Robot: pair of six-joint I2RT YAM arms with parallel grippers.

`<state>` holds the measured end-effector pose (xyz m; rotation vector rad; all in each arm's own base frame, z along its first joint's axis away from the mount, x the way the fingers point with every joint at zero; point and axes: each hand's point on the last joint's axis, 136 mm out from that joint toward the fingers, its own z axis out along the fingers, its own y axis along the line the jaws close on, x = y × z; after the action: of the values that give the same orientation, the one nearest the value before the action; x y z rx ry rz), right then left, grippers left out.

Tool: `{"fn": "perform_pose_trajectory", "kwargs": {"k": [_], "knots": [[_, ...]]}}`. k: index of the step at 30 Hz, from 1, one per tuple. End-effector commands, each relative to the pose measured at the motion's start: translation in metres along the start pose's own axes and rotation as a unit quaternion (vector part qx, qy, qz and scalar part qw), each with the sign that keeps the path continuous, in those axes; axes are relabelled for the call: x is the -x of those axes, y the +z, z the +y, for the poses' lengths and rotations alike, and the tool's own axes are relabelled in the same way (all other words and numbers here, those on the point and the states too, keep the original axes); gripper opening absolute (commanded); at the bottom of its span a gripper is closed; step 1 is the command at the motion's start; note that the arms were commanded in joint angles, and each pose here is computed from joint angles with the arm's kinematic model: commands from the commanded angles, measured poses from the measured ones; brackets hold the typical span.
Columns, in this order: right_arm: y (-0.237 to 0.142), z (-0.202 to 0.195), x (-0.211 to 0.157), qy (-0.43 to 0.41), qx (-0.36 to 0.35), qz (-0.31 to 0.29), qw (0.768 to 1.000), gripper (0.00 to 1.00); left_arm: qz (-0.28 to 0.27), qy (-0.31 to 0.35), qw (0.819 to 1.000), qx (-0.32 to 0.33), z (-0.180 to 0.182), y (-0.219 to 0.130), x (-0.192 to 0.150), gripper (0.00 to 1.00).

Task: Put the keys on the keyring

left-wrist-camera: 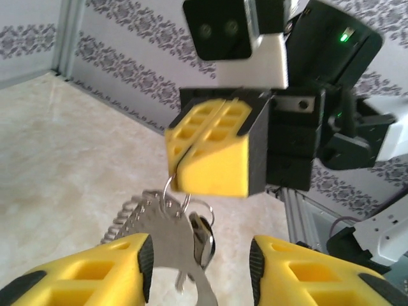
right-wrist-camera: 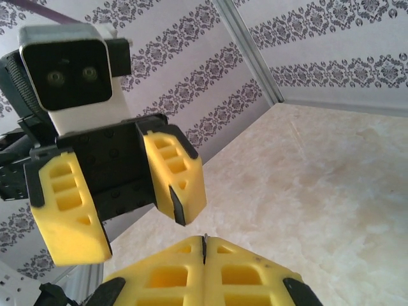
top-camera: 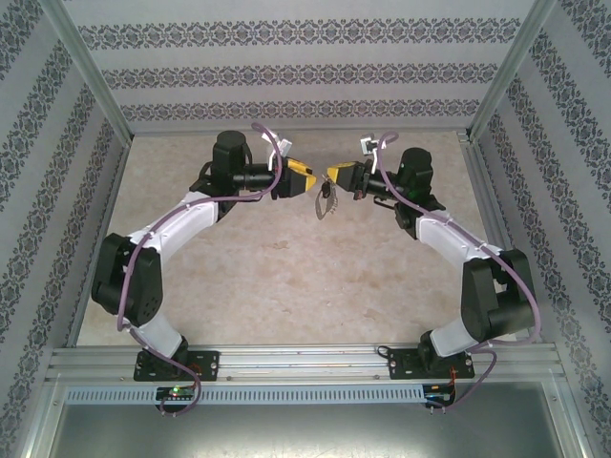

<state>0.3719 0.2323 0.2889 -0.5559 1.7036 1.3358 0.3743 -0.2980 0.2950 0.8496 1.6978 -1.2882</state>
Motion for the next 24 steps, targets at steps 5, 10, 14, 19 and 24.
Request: {"fn": "perform_pose_trajectory", "kwargs": {"k": [5,10,14,19,24], "knots": [[-0.005,-0.008,0.009,-0.069,-0.062,0.058,0.994,0.0,0.036,0.033,0.996,0.076,0.016,-0.012,-0.005,0.53],[-0.012,-0.007,0.012,-0.092,-0.076,0.077,0.99,0.0,0.037,0.036,0.993,0.101,0.025,-0.014,-0.004,0.8],[-0.016,0.001,0.015,-0.091,-0.045,0.086,0.991,0.0,0.04,0.042,0.991,0.12,0.033,-0.013,-0.003,1.0],[-0.018,0.011,0.018,-0.08,-0.001,0.096,0.992,0.0,0.024,0.041,0.988,0.149,0.047,-0.014,0.005,1.0],[-0.018,0.017,0.019,-0.083,0.017,0.106,0.991,0.0,-0.019,-0.001,0.981,0.192,0.072,-0.021,0.021,1.0]]}}
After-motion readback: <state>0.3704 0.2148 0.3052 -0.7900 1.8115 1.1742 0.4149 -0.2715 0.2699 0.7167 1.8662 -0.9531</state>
